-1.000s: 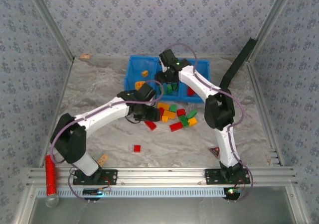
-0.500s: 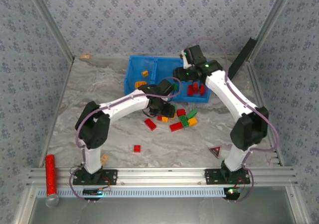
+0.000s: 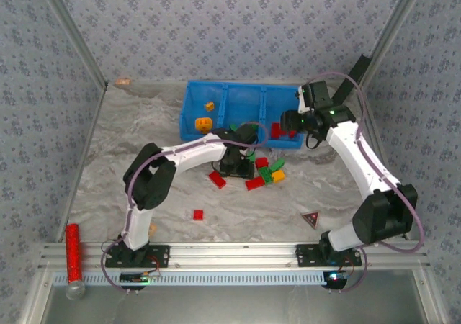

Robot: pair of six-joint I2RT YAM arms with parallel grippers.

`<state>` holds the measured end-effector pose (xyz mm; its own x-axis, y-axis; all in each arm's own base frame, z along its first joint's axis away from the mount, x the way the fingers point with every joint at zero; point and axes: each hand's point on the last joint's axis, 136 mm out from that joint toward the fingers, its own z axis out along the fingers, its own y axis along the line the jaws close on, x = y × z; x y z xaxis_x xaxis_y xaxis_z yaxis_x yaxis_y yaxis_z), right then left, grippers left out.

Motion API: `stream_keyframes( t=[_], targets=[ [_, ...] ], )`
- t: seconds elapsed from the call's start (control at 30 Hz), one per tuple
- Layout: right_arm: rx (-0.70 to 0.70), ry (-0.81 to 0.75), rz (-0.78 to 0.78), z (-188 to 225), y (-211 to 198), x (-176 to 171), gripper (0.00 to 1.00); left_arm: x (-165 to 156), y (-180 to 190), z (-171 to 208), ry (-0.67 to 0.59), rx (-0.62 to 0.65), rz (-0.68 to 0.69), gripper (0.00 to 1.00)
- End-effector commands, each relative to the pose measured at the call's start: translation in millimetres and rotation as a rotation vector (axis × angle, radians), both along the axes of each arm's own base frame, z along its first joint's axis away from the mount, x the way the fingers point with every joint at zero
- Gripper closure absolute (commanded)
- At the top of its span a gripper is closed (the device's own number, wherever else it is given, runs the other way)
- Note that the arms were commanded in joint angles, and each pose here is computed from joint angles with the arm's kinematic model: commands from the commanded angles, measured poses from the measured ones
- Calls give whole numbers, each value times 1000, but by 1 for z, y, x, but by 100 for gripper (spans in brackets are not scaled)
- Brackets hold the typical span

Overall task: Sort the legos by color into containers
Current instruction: Pick up the lego from the center of the table.

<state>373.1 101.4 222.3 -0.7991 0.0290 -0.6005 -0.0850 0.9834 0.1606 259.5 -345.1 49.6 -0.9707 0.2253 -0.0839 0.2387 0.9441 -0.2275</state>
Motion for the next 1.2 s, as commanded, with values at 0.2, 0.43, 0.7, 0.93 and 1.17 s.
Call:
stream_keyframes(
  t=[0.2, 0.43, 0.7, 0.93, 1.17],
  targets=[
    [68, 65, -13, -13, -3, -42, 34, 22, -6, -9, -14, 29, 29, 36],
    [93, 138, -26, -41, -3, -63, 34, 41, 9, -2, -104, 122, -10, 34],
    [110, 134, -28, -37, 0, -61, 34, 48, 12, -9, -127, 131, -18, 34],
    [87, 149, -25, -38, -2, -66, 34, 41, -8, -12, -121, 59, -51, 34],
    [87, 153, -34, -40, -2, -69, 35, 25, -14, -21, -105, 73, -103, 36]
  ],
)
